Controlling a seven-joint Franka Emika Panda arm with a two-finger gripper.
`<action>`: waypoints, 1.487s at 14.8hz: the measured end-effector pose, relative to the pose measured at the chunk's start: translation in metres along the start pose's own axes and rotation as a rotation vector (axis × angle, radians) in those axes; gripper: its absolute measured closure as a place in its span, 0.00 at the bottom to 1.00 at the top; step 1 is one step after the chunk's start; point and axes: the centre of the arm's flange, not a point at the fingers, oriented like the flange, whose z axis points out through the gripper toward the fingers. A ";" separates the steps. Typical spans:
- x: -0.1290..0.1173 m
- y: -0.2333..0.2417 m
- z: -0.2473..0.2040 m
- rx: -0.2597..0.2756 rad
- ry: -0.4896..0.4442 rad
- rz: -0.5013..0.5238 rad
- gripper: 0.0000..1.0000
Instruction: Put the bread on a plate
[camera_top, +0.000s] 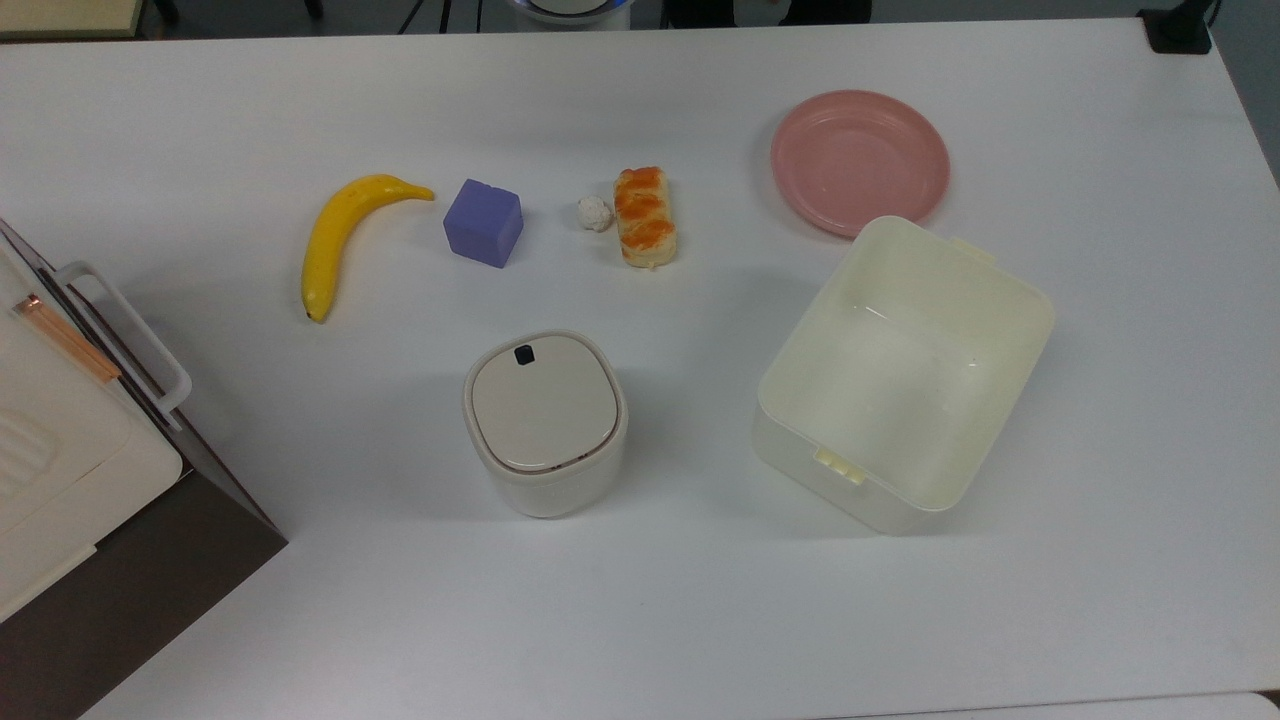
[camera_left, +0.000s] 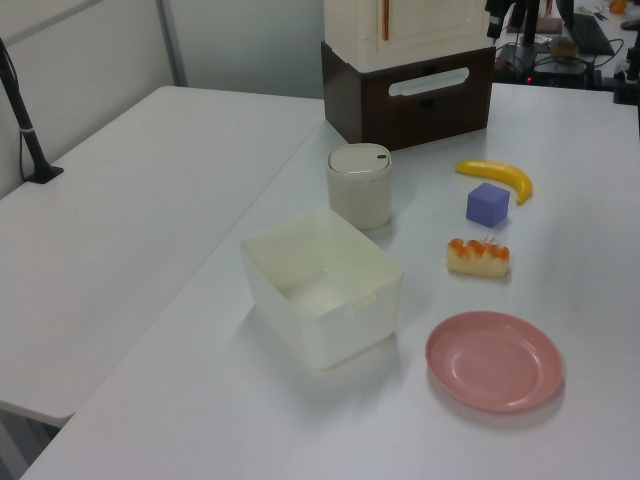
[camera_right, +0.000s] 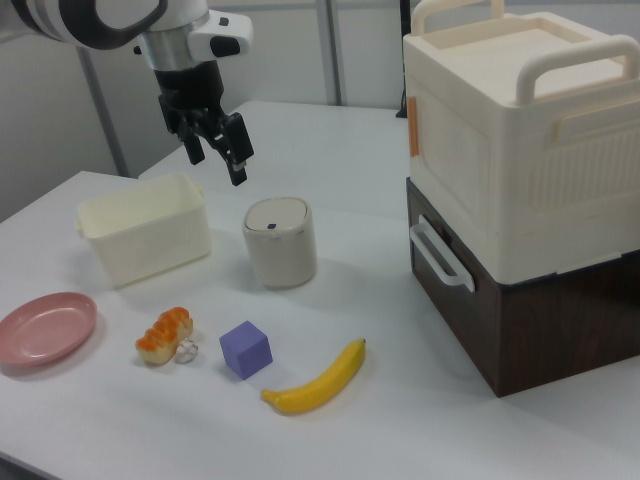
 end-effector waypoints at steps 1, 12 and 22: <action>0.000 0.000 0.000 0.000 0.000 0.000 0.00; -0.001 0.016 -0.002 -0.022 -0.011 -0.033 0.00; -0.001 0.021 -0.001 -0.035 -0.014 -0.053 0.00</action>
